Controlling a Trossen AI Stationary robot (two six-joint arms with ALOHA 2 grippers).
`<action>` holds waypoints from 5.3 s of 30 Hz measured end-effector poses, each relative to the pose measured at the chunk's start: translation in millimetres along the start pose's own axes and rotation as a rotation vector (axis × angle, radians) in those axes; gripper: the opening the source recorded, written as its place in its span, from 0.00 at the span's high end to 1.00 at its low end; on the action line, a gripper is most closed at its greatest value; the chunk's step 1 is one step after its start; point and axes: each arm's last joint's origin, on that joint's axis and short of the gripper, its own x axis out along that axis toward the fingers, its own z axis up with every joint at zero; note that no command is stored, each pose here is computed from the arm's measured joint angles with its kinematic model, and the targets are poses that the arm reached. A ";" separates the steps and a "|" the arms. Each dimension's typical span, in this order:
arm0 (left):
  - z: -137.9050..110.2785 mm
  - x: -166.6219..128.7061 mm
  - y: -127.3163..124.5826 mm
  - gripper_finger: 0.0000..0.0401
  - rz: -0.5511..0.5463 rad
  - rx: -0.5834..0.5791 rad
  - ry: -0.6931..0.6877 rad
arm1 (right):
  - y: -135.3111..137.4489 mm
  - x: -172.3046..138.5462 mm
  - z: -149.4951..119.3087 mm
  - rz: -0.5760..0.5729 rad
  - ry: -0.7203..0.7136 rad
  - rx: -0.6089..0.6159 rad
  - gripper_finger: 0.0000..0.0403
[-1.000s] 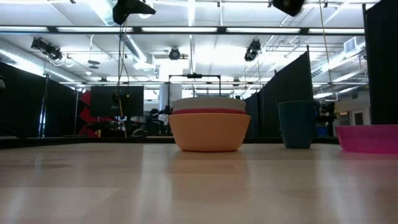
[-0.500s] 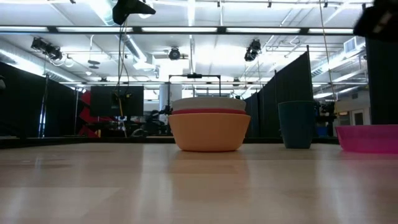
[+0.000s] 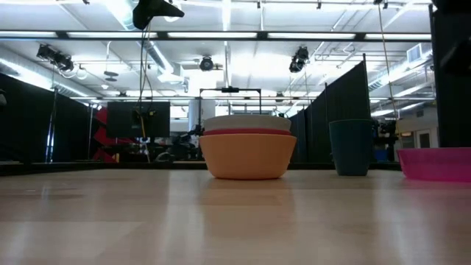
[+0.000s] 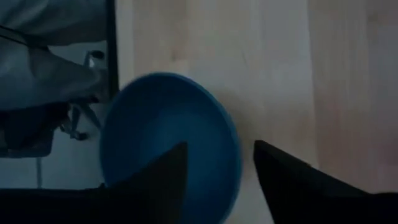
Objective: Nest bowls inside each other
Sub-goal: Stack the blue bowl on top of the white bowl
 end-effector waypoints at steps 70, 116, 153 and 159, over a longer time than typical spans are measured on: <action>6.9 -0.1 -2.3 0.59 -0.025 -0.022 -0.071 | -97.7 -89.0 203.2 -0.305 -0.439 0.188 1.00; 2.9 5.1 -0.9 0.59 -0.009 -0.039 -0.027 | -161.1 -28.2 251.1 -0.382 -0.141 0.229 1.00; 2.8 23.2 -1.4 0.59 -0.024 -0.043 -0.016 | -160.3 -21.3 258.5 -0.349 0.008 0.222 1.00; 3.7 23.5 -1.8 0.59 -0.032 -0.043 -0.025 | -163.2 -12.1 260.4 -0.346 0.024 0.212 1.00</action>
